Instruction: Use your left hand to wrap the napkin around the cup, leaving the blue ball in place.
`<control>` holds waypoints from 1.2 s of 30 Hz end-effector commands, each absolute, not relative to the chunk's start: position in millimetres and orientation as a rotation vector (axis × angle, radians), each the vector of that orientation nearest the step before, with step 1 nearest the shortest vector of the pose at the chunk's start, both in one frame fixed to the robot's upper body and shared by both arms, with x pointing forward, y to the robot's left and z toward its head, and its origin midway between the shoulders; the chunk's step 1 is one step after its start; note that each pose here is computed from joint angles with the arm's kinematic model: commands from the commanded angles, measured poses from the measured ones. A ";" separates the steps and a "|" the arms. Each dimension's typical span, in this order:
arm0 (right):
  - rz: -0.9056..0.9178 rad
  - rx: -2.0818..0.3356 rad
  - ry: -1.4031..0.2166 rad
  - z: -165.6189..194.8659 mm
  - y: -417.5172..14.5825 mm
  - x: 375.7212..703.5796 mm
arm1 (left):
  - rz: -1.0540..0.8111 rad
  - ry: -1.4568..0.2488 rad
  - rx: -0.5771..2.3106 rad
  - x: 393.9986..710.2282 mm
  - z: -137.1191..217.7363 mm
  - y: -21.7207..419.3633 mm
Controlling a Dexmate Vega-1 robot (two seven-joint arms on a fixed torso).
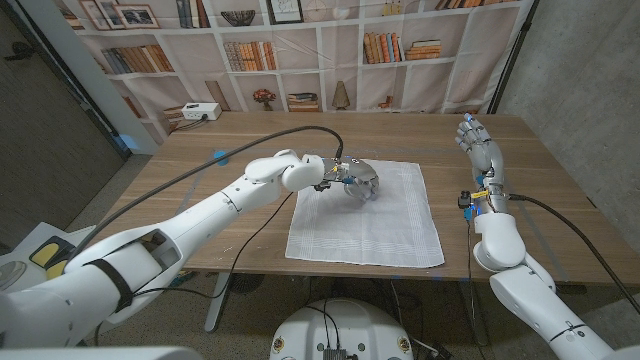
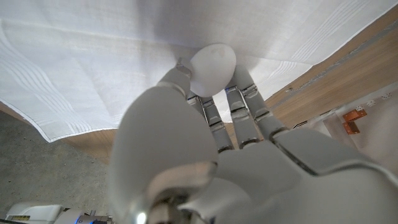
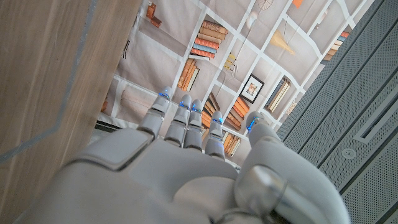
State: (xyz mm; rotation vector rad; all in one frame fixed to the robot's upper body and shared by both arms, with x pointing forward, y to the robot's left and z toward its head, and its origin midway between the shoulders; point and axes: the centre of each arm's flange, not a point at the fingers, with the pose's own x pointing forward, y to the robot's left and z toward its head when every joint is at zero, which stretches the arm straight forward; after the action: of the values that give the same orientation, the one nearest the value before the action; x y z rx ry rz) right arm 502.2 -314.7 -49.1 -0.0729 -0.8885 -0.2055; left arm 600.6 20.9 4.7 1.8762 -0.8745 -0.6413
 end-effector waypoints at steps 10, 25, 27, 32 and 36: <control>-0.202 -0.071 -0.893 -45.2 -313.9 506.1 | -0.665 -0.778 1.978 602.7 13.3 21.6; -0.193 -0.074 -0.896 -36.7 -311.7 513.5 | -0.546 -0.829 1.882 601.9 41.6 38.6; -0.193 -0.074 -0.896 -35.6 -311.3 514.6 | -0.523 -0.845 1.866 602.1 44.6 40.9; -0.190 -0.078 -0.896 -32.6 -310.4 517.0 | -0.494 -0.861 1.831 604.6 52.1 45.9; -0.189 -0.080 -0.896 -30.0 -309.5 519.5 | -0.488 -0.873 1.814 607.3 58.6 47.9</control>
State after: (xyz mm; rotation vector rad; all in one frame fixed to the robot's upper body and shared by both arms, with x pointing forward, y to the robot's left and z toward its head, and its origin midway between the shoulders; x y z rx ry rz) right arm 514.0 -311.4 -35.7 -0.0757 -0.8970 -0.1936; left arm 603.1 38.0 41.3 1.8800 -0.8336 -0.5464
